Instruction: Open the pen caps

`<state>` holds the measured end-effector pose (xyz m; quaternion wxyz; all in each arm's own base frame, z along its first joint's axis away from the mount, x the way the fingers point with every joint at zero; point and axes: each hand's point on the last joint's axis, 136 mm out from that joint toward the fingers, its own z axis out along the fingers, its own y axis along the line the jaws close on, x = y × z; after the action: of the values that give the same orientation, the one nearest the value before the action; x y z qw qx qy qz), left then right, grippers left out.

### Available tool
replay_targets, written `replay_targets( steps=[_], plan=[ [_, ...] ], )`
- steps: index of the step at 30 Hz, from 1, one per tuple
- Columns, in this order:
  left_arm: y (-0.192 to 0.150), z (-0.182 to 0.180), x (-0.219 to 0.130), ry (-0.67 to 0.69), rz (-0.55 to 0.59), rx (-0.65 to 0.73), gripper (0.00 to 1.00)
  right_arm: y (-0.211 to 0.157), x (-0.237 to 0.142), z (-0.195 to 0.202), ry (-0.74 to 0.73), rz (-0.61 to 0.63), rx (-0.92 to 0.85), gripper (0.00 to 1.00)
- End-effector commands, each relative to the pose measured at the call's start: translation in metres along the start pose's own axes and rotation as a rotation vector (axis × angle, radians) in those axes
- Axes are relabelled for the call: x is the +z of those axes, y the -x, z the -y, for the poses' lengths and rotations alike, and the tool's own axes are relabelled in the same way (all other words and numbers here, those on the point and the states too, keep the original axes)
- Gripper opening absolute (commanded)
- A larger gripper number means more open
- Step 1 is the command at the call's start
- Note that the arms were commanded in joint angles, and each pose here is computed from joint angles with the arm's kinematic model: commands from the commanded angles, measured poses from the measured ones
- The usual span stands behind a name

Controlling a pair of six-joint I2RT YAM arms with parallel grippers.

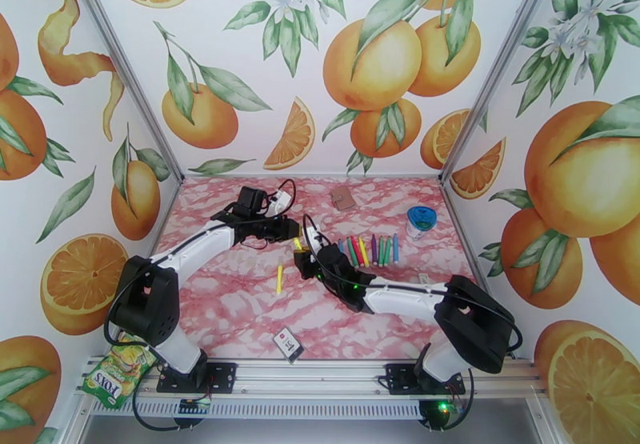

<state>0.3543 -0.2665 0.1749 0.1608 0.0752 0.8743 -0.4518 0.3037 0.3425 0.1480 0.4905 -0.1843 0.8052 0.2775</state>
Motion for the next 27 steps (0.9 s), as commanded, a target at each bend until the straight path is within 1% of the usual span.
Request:
replay_targets(
  steps=[1, 15, 22, 25, 27],
  plan=[
    [0.089, -0.018, -0.059, 0.149, 0.344, 0.076, 0.0, -0.049, -0.011, 0.008, -0.03, -0.145, -0.054, 0.0],
    [0.106, -0.031, -0.076, 0.198, 0.398, 0.036, 0.0, -0.054, -0.015, 0.011, -0.049, -0.136, -0.072, 0.0],
    [0.116, -0.037, -0.084, 0.201, 0.427, 0.011, 0.0, -0.053, -0.018, 0.014, -0.059, -0.125, -0.082, 0.0],
    [0.117, -0.039, -0.085, 0.199, 0.418, 0.008, 0.0, -0.053, -0.019, 0.015, -0.064, -0.124, -0.085, 0.0],
    [0.113, -0.042, -0.087, 0.228, 0.394, 0.022, 0.0, -0.052, -0.019, 0.016, -0.073, -0.121, -0.083, 0.0]
  ],
)
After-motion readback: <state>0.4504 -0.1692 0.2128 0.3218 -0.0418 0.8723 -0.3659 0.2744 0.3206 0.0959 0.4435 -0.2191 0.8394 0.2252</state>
